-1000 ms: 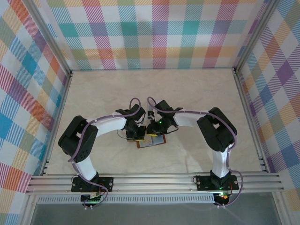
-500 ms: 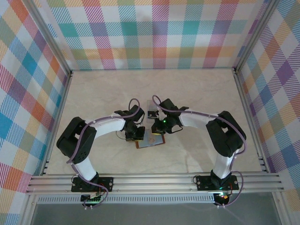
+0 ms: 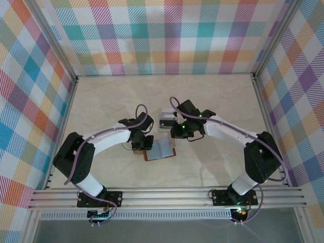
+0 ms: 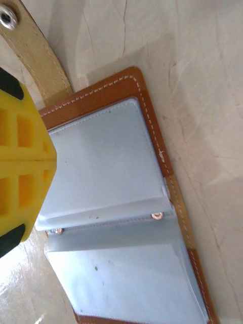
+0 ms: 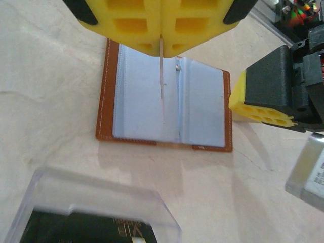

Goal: Take the credit cards out of the card holder

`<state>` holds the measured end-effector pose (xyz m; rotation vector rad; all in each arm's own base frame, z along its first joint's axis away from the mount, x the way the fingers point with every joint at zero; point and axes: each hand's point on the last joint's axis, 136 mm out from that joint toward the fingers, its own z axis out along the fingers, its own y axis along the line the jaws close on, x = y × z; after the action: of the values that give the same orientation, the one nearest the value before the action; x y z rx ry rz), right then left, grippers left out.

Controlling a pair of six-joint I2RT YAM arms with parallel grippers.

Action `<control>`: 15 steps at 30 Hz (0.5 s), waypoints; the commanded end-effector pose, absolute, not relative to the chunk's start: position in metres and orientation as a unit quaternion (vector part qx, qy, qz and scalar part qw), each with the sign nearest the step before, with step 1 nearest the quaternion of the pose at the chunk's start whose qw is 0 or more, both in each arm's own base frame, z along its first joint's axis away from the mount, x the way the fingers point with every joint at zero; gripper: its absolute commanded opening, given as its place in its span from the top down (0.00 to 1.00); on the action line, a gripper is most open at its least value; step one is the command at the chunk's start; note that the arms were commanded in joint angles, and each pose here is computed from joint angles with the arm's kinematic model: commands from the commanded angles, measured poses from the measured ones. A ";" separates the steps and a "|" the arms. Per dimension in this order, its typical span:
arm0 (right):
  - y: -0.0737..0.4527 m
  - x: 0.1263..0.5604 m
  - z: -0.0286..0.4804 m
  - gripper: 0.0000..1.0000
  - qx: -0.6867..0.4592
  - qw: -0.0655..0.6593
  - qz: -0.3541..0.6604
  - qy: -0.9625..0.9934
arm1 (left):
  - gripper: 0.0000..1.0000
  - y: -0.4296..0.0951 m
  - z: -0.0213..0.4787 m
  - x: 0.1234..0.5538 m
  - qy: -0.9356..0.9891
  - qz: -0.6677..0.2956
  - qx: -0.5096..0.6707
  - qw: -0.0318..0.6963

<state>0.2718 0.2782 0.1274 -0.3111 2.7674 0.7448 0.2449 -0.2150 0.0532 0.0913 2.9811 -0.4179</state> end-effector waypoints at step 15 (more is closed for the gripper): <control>0.301 0.366 0.208 1.00 -0.500 0.309 0.147 0.795 | 0.89 -0.167 0.099 0.257 0.976 -0.137 -0.005 0.167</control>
<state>0.3663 0.2944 0.2122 -1.0252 2.2260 0.4239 0.2612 -0.1772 0.1026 -0.0227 2.7812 -0.4147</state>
